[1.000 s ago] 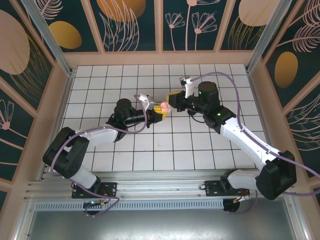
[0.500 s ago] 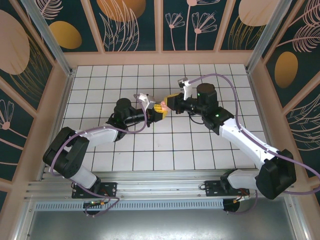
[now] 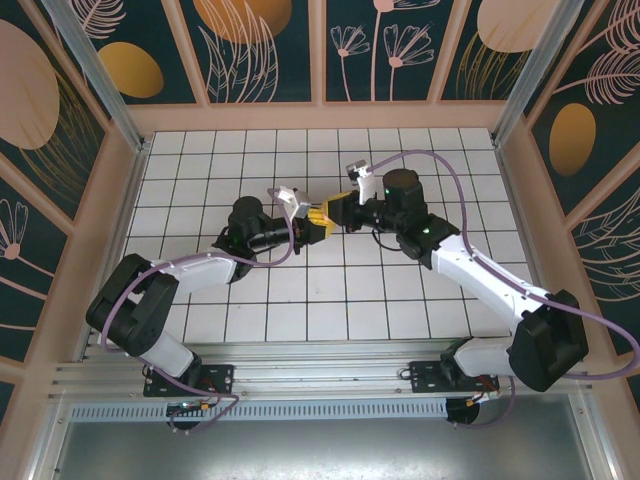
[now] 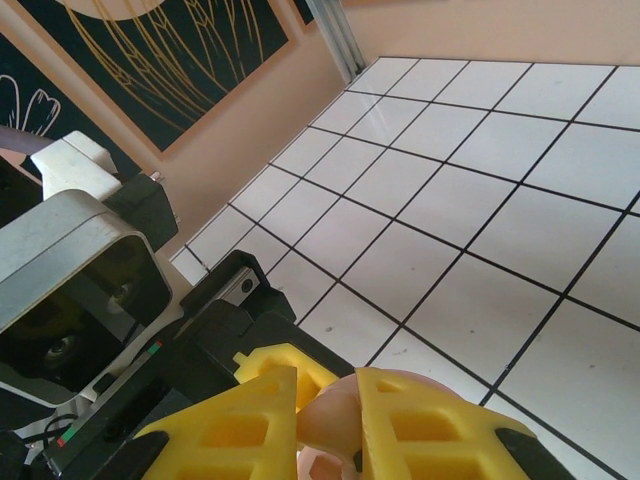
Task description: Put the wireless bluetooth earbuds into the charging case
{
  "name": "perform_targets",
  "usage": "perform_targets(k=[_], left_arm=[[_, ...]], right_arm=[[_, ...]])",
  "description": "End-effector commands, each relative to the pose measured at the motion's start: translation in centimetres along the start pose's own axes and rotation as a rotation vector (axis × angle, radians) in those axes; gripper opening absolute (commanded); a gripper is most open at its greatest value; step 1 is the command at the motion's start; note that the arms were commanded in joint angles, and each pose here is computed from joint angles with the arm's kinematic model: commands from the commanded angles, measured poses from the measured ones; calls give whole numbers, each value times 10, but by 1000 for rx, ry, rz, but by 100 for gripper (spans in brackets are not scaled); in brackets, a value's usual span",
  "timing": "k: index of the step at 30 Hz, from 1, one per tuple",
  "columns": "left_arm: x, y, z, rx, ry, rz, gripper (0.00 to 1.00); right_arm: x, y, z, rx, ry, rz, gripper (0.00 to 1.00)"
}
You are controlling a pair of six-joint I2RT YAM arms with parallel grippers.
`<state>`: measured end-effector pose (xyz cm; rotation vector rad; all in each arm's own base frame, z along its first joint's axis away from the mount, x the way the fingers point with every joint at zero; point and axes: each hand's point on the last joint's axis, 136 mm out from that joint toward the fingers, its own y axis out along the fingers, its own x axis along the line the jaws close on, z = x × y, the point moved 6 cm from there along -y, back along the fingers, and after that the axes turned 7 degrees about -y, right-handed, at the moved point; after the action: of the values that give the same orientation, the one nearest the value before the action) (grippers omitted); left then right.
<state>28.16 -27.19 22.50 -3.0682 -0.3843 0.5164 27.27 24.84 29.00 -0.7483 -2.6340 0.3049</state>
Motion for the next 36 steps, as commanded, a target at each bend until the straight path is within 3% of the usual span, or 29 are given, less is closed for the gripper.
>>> perform_targets(k=[1,13,31,36], left_arm=[[-5,3,-18,-55,55,21,2],[-4,3,-15,-40,64,7,2],[-6,2,-18,-41,77,14,2],[-7,2,-19,-46,81,15,2]], right_arm=[[-2,0,2,44,-33,49,18],[0,-10,-10,46,-83,84,18],[-2,-7,4,113,-81,80,18],[-1,-7,5,121,-73,69,28]])
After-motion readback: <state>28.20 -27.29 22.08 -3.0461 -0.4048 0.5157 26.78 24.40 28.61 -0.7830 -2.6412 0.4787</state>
